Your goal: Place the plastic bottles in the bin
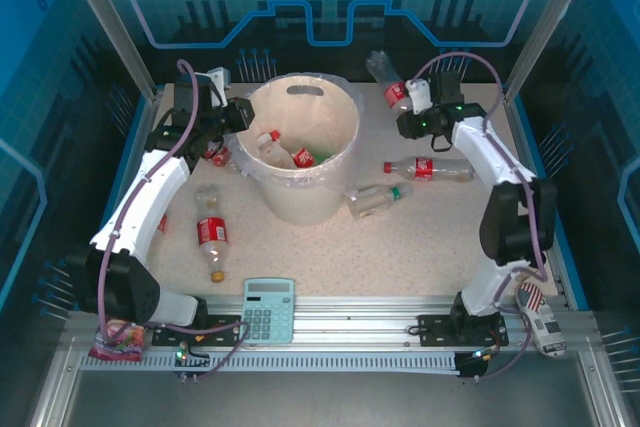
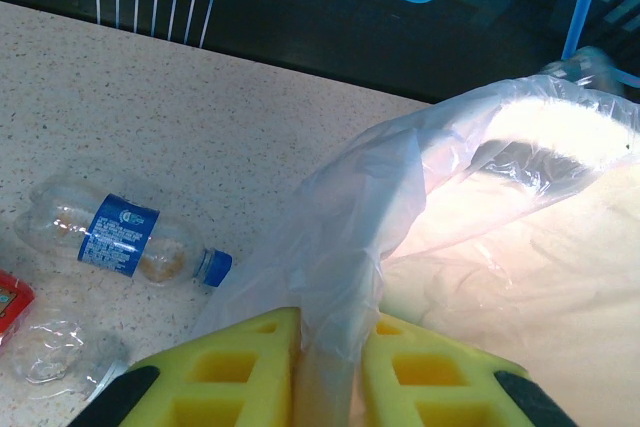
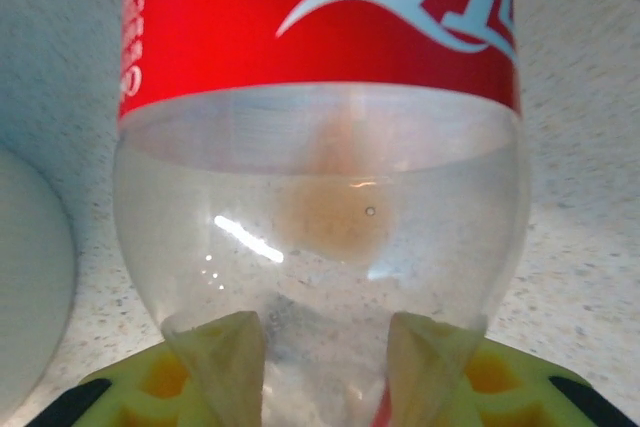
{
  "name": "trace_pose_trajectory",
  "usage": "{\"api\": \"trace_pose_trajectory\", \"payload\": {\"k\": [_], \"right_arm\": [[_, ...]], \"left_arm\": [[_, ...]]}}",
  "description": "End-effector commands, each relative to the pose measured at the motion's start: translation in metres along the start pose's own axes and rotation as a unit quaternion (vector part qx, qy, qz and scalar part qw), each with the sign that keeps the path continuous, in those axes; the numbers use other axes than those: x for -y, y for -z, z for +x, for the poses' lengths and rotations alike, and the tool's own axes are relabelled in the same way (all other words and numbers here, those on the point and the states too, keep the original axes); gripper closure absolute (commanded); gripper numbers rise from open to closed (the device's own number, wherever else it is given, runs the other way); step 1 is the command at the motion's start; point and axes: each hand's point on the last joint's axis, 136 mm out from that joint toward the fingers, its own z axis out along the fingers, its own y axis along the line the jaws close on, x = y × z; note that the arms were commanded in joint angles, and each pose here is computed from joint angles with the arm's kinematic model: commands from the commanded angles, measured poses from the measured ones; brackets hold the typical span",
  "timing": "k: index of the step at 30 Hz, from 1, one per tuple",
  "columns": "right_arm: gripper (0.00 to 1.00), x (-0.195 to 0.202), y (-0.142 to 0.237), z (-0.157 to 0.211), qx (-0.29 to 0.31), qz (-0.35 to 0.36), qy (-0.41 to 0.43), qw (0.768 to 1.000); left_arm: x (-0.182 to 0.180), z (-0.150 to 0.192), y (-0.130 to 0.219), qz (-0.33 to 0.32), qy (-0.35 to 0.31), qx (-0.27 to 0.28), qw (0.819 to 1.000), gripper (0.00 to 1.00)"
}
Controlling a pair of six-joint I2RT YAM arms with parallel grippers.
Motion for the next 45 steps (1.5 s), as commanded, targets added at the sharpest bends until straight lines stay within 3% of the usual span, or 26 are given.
{"api": "trace_pose_trajectory", "payload": {"k": [1,11,18,30,45], "right_arm": [[0.77,0.0,0.046,-0.008,0.015,0.01,-0.007,1.0],[0.78,-0.058,0.16,-0.057,0.124,-0.073,0.028,0.989],[0.78,-0.124,0.19,-0.073,0.127,-0.091,0.127,0.98],[0.78,-0.216,0.167,-0.062,0.064,-0.153,0.262,0.951],[0.72,-0.24,0.117,-0.049,0.004,-0.165,0.302,0.939]], "left_arm": [[-0.008,0.021,-0.003,-0.008,-0.004,-0.036,0.999,0.79],[-0.007,0.022,-0.003,-0.006,-0.002,-0.038,0.999,0.79],[-0.006,0.019,0.0,-0.005,-0.003,-0.033,0.999,0.79],[-0.004,0.017,0.004,-0.002,-0.004,-0.028,1.0,0.8],[-0.003,0.015,0.006,-0.003,-0.007,-0.024,1.0,0.8]]}}
